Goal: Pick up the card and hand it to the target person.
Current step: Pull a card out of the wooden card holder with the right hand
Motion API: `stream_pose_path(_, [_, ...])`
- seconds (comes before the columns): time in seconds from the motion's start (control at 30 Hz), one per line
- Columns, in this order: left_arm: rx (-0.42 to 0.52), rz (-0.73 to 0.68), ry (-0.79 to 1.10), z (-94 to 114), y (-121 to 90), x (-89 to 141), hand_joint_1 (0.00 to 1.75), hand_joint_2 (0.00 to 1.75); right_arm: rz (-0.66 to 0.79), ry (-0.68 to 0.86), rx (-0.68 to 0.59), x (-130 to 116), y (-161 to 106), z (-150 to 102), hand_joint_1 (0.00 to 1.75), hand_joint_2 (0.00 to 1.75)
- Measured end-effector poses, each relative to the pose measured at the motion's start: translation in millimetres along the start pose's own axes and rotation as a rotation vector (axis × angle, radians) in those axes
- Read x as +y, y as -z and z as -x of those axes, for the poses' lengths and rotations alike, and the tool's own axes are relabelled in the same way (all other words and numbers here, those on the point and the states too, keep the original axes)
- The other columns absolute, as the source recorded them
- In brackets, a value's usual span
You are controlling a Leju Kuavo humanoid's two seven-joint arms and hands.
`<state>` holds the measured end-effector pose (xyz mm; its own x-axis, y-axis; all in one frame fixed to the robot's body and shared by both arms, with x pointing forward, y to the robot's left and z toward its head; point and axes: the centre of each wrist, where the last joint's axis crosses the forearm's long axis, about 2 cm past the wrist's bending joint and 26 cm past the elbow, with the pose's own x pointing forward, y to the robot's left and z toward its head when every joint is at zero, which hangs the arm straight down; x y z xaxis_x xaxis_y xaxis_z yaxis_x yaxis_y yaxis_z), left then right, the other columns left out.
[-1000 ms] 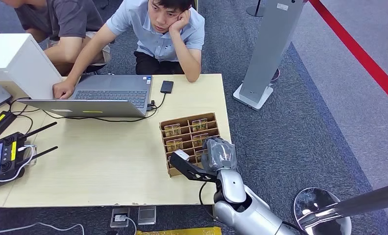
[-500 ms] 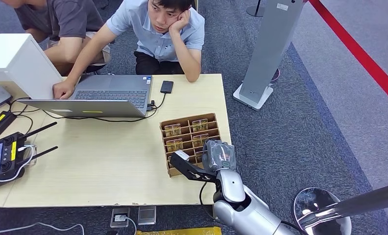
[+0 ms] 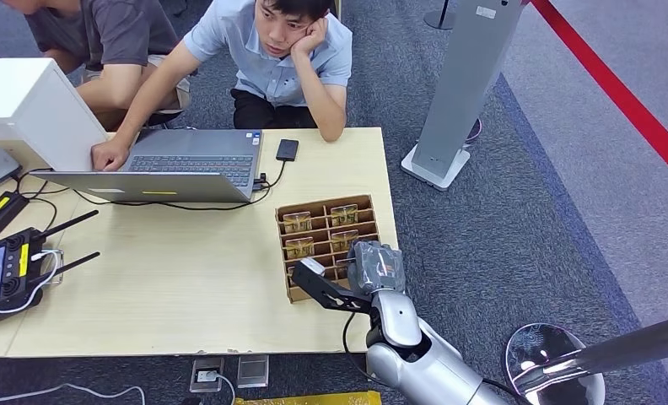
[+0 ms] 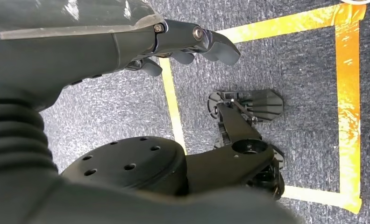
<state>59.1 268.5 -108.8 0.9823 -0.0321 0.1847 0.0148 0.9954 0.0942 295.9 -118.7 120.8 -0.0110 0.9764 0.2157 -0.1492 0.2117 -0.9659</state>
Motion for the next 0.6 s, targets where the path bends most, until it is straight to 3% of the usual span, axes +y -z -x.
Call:
stream_pose_path(0.33, [0.002, -0.026, -0.030, 0.3, 0.0, 0.6, 0.00, 1.75, 0.007, 0.023, -0.016, -4.1, -0.6, -1.7, 1.75, 1.75])
stream_pose_path(0.6, [0.006, -0.025, -0.041, 1.3, 0.0, 0.8, 0.00, 1.75, 0.076, 0.123, -0.055, -35.6, -9.6, -6.5, 1.75, 1.75])
